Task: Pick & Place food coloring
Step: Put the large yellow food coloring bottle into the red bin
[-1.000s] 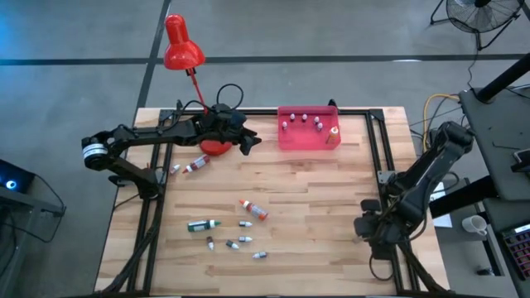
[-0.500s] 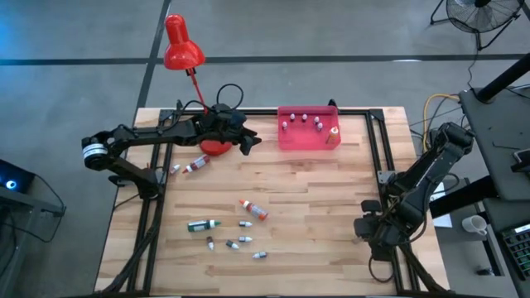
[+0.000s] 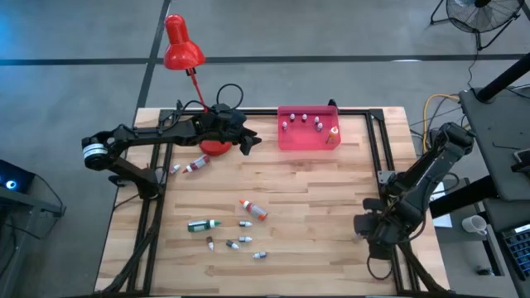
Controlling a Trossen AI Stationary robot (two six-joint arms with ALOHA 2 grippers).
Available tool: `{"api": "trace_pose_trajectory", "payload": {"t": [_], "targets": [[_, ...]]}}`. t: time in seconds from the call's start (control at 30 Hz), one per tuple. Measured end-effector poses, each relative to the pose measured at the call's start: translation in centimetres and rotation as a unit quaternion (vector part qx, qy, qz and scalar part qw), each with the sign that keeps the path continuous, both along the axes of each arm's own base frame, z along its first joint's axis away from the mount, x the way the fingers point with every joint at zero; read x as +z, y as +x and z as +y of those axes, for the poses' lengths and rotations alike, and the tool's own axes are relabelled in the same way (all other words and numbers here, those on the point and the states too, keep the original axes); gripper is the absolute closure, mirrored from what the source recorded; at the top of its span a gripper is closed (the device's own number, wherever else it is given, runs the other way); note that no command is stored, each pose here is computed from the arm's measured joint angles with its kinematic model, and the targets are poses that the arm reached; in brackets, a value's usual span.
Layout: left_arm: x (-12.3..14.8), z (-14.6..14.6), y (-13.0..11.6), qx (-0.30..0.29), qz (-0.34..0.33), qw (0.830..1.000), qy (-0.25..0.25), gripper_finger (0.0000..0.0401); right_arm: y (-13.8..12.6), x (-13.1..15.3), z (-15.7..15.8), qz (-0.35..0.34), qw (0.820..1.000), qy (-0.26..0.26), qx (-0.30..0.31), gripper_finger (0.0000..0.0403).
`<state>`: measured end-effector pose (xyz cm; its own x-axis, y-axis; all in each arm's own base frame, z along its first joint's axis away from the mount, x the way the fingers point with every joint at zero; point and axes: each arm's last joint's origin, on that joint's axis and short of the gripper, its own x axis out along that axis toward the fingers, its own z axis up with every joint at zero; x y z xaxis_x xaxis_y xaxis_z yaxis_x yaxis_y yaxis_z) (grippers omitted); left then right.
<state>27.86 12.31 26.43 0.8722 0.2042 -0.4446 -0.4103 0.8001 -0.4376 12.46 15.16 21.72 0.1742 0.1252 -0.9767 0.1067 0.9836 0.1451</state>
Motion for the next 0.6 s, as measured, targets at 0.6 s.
{"api": "trace_pose_trajectory", "payload": {"t": [0.6], "targets": [[0.0, 0.1, 0.0, 0.018, 0.004, 1.000, 0.008, 0.0208, 3.2, 5.1, -12.9, -0.083, 0.886, -0.294, -0.349, 0.0296]]}}
